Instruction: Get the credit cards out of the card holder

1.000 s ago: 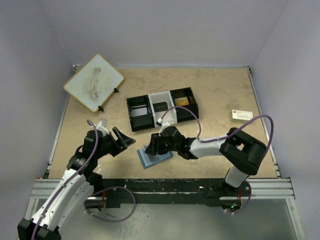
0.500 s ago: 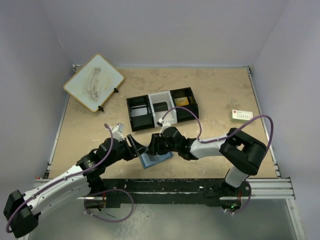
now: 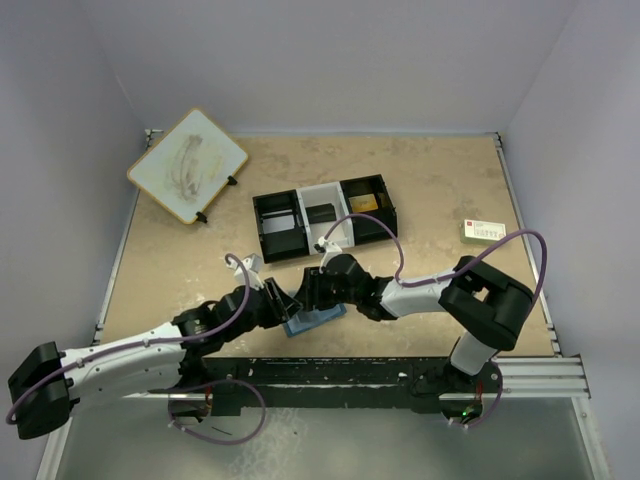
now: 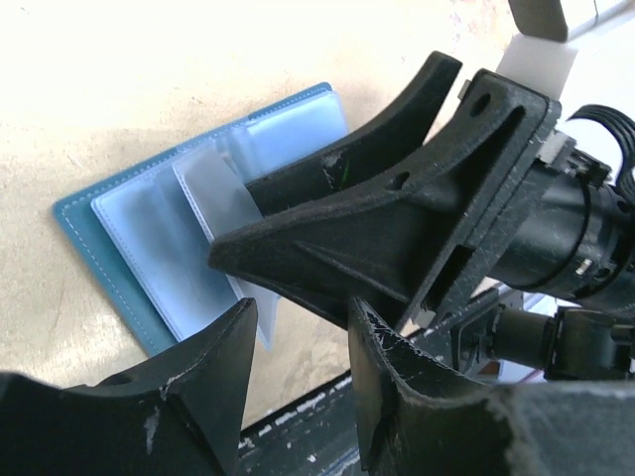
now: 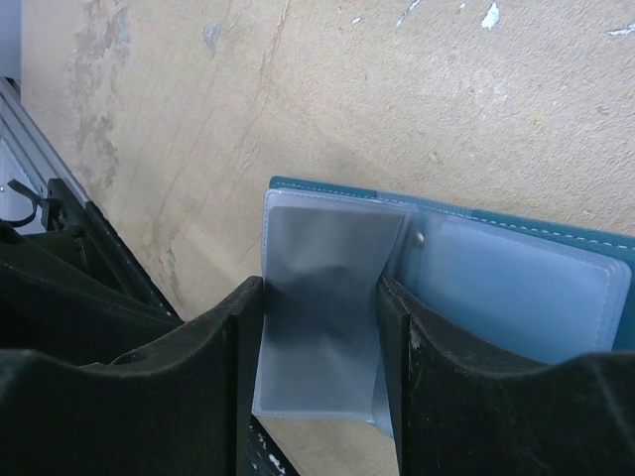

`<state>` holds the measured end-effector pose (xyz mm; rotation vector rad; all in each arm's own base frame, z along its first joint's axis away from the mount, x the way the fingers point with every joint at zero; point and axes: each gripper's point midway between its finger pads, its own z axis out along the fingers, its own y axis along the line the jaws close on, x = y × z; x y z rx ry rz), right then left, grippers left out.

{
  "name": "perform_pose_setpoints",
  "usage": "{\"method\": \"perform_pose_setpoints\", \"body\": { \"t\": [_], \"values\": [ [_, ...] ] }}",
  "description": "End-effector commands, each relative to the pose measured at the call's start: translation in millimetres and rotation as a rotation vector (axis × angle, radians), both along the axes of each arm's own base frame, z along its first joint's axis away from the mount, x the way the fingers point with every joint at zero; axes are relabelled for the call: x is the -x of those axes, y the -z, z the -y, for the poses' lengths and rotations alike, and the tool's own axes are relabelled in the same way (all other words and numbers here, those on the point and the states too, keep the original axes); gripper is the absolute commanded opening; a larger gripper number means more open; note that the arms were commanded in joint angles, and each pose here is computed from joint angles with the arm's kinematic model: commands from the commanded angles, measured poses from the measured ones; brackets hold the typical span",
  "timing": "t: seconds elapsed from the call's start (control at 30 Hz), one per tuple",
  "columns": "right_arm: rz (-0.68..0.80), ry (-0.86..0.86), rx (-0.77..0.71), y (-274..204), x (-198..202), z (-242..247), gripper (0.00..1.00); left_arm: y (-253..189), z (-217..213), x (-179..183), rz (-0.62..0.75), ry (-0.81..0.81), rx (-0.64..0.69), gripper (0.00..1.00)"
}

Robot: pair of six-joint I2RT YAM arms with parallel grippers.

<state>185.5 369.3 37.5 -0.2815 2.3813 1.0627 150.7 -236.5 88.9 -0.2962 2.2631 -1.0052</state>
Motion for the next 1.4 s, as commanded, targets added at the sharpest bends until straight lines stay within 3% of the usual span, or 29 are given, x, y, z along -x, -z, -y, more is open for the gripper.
{"method": "perform_pose_setpoints", "body": {
  "t": [0.0,0.63,0.83,1.13,1.37],
  "values": [
    [-0.028,0.024,0.069,17.5,4.7,17.2,0.51,-0.2,5.6,-5.7,0.018,-0.028,-0.014,0.39],
    [-0.039,0.029,0.085,24.3,5.3,19.9,0.51,15.6,-10.6,4.0,-0.022,-0.044,-0.252,0.43],
    [-0.038,0.027,0.080,23.0,4.4,18.0,0.51,18.5,-5.6,7.6,-0.029,-0.010,-0.250,0.44],
    [-0.039,0.028,0.071,20.4,5.2,18.7,0.51,33.4,-0.6,3.5,-0.037,-0.067,-0.188,0.34],
    [-0.039,0.033,0.068,19.5,5.5,19.7,0.51,35.4,-5.1,4.9,-0.056,-0.086,-0.238,0.32]
  ]
}}
